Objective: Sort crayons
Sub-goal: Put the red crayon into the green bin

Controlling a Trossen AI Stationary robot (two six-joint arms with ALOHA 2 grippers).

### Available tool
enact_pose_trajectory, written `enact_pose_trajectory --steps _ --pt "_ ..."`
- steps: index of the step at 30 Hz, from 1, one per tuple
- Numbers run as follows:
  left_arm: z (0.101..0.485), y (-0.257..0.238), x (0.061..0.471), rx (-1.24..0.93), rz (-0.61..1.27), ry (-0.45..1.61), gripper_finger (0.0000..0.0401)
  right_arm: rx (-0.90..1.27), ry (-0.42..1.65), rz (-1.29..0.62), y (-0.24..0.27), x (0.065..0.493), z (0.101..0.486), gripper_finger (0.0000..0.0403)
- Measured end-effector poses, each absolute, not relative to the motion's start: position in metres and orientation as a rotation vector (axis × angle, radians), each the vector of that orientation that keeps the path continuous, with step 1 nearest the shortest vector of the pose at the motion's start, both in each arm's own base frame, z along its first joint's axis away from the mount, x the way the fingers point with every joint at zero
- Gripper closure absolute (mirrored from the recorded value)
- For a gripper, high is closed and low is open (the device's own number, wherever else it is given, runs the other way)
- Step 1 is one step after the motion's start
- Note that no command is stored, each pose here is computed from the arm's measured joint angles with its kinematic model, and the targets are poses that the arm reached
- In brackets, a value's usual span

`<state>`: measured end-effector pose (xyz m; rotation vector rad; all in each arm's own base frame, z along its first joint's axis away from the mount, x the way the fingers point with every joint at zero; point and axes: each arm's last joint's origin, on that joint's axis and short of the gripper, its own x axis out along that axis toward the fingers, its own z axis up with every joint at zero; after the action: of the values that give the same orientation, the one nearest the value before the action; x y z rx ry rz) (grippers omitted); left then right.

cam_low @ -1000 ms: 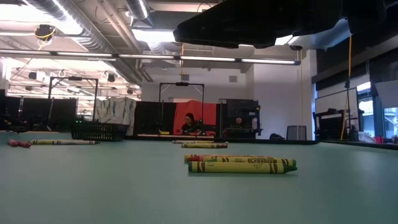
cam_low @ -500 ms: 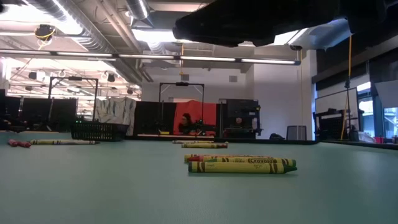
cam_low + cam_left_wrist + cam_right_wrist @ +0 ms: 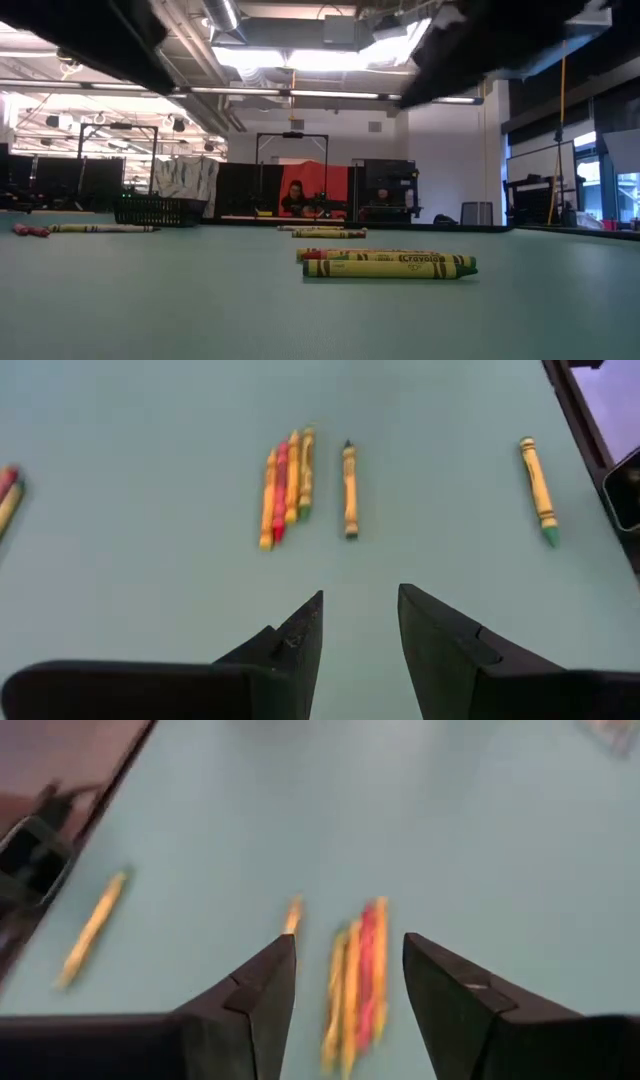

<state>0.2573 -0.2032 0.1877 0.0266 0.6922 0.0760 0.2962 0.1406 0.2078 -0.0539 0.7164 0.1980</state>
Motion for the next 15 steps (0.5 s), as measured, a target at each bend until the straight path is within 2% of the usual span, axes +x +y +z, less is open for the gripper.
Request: enact_pose_trajectory --steps 7,12,15 --pt "0.157 -0.207 0.285 0.147 0.111 0.603 0.0286 0.084 0.925 0.242 0.138 0.27 0.215 0.0219" --pt "0.14 -0.204 0.3 0.141 0.015 0.598 0.0286 0.088 1.056 0.202 0.145 0.26 0.229 0.0219" --pt "0.134 -0.192 0.3 0.11 -0.042 0.525 0.0286 0.099 1.141 0.156 0.148 0.253 0.241 0.0219"
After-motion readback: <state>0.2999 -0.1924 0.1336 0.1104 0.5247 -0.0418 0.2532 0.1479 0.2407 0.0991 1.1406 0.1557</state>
